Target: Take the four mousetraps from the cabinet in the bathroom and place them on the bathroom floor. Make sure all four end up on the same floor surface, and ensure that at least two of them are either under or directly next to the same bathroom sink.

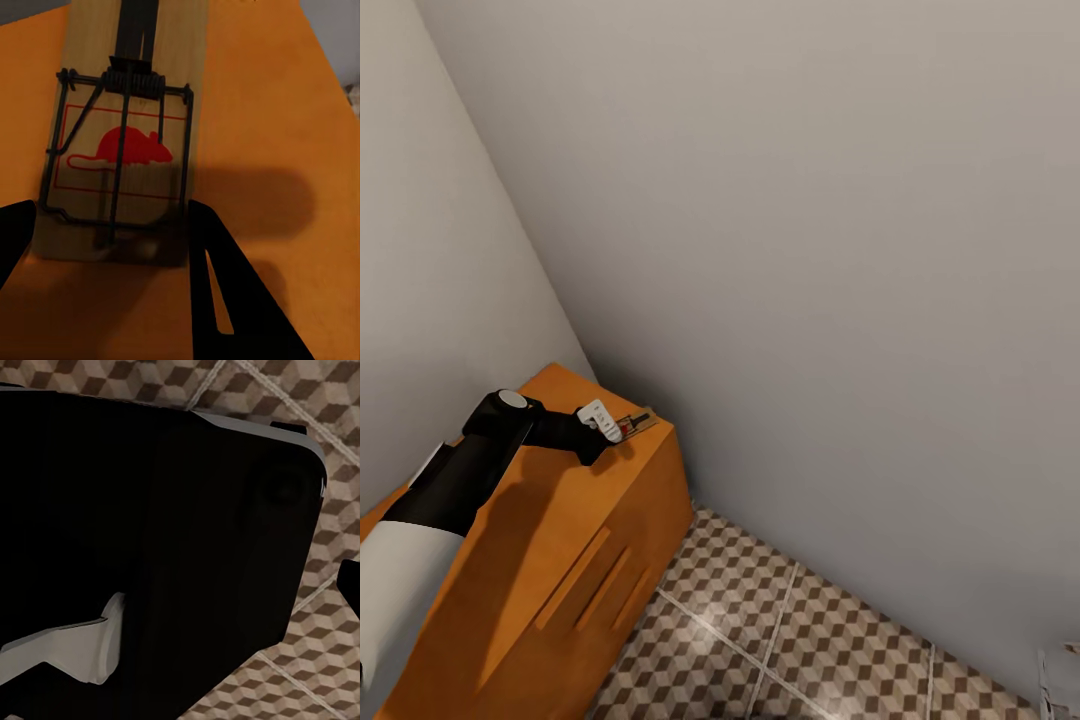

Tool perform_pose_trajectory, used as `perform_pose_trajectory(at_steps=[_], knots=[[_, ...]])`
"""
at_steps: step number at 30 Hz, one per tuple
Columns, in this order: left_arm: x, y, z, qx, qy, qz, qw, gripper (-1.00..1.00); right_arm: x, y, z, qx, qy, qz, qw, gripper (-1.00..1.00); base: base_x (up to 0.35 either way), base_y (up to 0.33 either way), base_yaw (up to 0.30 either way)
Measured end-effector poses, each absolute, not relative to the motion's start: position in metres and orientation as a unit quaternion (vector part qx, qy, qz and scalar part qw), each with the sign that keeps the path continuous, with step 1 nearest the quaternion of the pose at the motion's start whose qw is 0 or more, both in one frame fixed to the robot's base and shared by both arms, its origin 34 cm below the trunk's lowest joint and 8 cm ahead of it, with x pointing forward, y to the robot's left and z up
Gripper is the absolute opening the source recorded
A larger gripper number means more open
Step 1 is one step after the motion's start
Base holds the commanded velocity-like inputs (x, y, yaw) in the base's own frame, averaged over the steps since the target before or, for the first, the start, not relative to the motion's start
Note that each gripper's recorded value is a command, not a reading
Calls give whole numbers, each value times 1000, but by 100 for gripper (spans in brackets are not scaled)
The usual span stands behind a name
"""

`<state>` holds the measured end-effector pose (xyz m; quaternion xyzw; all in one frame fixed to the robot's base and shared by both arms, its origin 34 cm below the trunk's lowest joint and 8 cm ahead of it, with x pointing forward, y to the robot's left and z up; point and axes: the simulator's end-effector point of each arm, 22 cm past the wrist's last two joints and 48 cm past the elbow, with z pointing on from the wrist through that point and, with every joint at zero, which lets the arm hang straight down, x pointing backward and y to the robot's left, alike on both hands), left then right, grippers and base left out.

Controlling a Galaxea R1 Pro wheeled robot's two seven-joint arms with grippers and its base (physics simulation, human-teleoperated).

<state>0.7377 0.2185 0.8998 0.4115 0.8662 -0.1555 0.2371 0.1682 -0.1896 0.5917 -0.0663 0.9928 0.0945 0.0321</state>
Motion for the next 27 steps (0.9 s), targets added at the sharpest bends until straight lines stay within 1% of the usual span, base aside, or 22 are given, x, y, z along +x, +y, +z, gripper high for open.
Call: perform_pose_trajectory(at_steps=[27], knots=[[740, 216, 913, 417, 860, -159, 247, -100, 168, -189, 592, -66, 993, 95, 32, 100, 0, 0, 0]])
